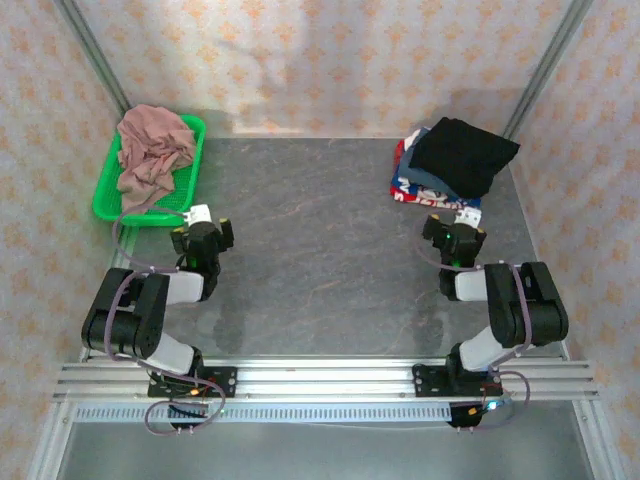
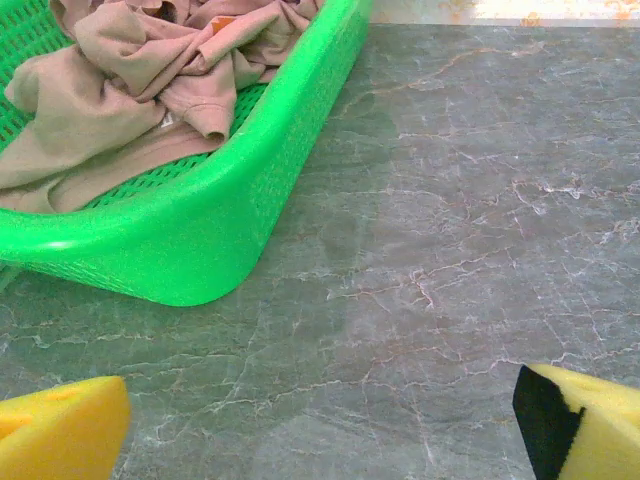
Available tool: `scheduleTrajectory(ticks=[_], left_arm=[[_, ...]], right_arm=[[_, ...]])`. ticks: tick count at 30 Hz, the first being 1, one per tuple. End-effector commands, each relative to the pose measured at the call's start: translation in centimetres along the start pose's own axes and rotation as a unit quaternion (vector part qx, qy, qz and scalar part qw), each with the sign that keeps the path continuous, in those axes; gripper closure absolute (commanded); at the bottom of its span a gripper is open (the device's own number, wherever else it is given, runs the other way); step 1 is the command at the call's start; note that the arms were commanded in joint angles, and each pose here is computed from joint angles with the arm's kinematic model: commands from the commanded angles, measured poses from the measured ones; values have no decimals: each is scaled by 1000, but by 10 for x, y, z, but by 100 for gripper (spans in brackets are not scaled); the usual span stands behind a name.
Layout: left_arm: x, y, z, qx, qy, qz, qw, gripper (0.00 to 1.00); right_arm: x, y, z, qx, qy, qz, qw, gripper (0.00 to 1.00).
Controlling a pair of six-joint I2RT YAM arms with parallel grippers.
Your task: Fold and stack the t-shirts
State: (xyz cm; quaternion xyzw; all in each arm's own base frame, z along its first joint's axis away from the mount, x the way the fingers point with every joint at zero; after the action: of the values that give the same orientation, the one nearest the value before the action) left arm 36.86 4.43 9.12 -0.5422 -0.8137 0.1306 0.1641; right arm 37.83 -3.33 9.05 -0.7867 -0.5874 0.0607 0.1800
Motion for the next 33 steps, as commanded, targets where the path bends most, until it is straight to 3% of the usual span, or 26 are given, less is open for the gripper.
scheduleTrajectory(ticks=[1,19,21,23,28,31,33], left_arm=[[5,-1,-14,-24,-17,-16,999,0],[4,-2,-14,-26,-17,-15,999,0],[-16,-6,-27,-19,18,44,999,0],[-45,-23,-50,19,71,106,992,0],[-90,-98,-91,10,49,210,977,0],[-93,-130,-111,31,-10,217,976,0],[-71,-132,-131,64,-73,162,982,0]], right_arm=[[1,1,-7,-11,-3,3,1000,1],[1,0,-8,-15,-2,0,1000,1],[8,-9,-15,-22,-12,-22,999,1],[12,-29,-33,-10,-15,-15,1000,1],[25,-84,-53,52,20,-65,996,1],[33,-116,-69,73,56,-101,991,1],[42,-130,-77,100,88,-124,983,1]])
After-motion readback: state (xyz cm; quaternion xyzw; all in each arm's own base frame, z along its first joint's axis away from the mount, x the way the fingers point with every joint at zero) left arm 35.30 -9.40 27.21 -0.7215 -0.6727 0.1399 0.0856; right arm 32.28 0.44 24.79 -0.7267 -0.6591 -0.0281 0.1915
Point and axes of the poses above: each hand's point on the last joint's axis, 136 mm out from that joint toward the fingers, its own y axis out along the fingers, its own x axis along the line the jaws close on, z = x × y, the point moved 1 cm from there along -y, back along the fingers, and after that the axes turned 2 degrees about y, right-handed, at the moved point
